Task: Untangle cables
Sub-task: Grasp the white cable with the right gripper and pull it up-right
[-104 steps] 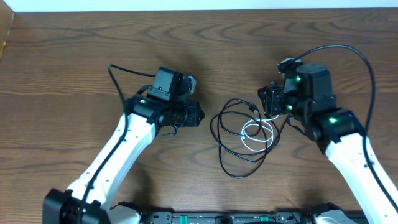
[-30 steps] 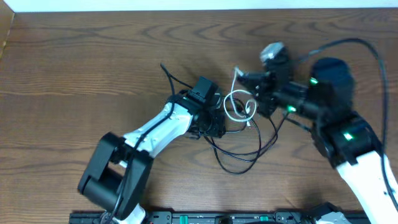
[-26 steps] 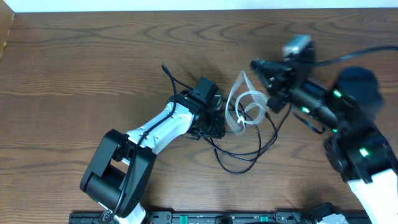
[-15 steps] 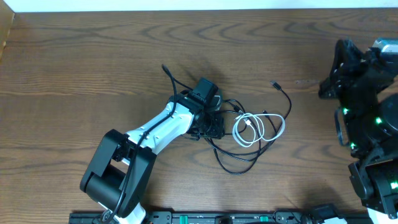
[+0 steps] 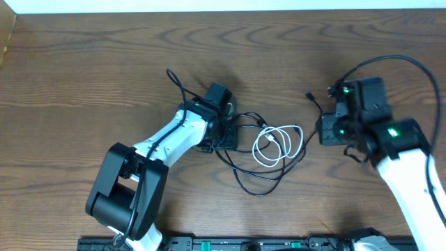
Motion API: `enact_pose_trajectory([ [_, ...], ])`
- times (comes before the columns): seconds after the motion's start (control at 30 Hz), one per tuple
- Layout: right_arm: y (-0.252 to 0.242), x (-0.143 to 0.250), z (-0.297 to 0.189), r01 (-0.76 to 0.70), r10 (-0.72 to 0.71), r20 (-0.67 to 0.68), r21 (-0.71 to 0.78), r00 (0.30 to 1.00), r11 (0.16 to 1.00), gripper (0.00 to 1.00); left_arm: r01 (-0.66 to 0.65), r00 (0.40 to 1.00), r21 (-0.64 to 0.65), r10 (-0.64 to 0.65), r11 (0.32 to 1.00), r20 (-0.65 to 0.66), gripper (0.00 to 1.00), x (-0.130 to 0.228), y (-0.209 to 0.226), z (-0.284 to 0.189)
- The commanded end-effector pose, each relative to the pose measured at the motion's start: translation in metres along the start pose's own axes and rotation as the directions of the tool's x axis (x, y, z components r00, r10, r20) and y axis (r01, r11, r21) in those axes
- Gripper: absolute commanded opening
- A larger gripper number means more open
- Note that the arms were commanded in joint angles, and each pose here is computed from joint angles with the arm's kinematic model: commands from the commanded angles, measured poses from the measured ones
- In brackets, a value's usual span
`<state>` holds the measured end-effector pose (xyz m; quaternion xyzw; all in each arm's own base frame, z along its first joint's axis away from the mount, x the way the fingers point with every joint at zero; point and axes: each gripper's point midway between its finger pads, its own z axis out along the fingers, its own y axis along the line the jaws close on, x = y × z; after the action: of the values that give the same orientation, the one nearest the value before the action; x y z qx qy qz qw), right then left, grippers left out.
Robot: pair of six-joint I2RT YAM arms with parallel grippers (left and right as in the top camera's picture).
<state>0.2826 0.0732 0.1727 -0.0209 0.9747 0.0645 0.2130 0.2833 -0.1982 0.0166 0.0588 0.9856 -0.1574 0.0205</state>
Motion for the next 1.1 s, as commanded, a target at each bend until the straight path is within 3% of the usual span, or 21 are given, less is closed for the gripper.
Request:
enact_pose_trajectory([
  [0.0, 0.004, 0.013, 0.034, -0.06, 0.057, -0.148, -0.016, 0.987, 0.998, 0.47, 0.0, 1.0, -0.027, 0.0, 1.0, -0.013, 0.57, 0.004, 0.006, 0.003],
  [0.17, 0.034, 0.03, 0.077, -0.12, 0.061, -0.327, -0.164, 0.943, 0.979, 0.5, 0.001, 1.0, -0.029, -0.002, 1.0, -0.016, 0.57, 0.005, 0.007, 0.003],
  [0.33, 0.033, 0.042, 0.109, -0.133, 0.064, -0.408, -0.143, 0.911, 0.981, 0.46, 0.001, 1.0, -0.029, -0.002, 1.0, -0.016, 0.57, 0.005, 0.007, 0.003],
  [0.53, 0.044, 0.043, 0.124, -0.153, 0.053, -0.434, -0.199, 0.9, 0.968, 0.01, 0.002, 1.0, -0.028, -0.002, 1.0, -0.016, 0.57, 0.005, 0.007, 0.003],
  [0.57, 0.049, 0.042, 0.122, -0.145, 0.031, -0.428, -0.237, 0.903, 0.961, 0.01, 0.002, 1.0, -0.028, -0.002, 1.0, -0.016, 0.57, 0.005, 0.007, 0.003],
  [0.7, 0.103, 0.005, 0.072, -0.085, -0.126, -0.276, -0.643, 0.953, 0.761, 0.01, 0.002, 1.0, -0.029, -0.002, 1.0, -0.016, 0.57, 0.005, 0.007, 0.003],
  [0.8, 0.112, -0.044, 0.015, -0.005, -0.104, -0.091, -0.774, 0.99, 0.633, 0.01, 0.005, 1.0, -0.029, -0.005, 1.0, -0.017, 0.57, 0.005, 0.007, 0.003],
  [0.93, 0.099, -0.1, -0.053, 0.159, -0.052, 0.161, -0.77, 0.986, 0.618, 0.01, 0.005, 1.0, -0.03, -0.006, 1.0, -0.019, 0.57, 0.006, 0.007, 0.003],
  [1.07, 0.087, -0.145, -0.118, 0.273, 0.028, 0.376, -0.72, 0.926, 0.638, 0.01, 0.005, 1.0, -0.03, -0.006, 1.0, -0.019, 0.57, 0.006, 0.007, 0.003],
])
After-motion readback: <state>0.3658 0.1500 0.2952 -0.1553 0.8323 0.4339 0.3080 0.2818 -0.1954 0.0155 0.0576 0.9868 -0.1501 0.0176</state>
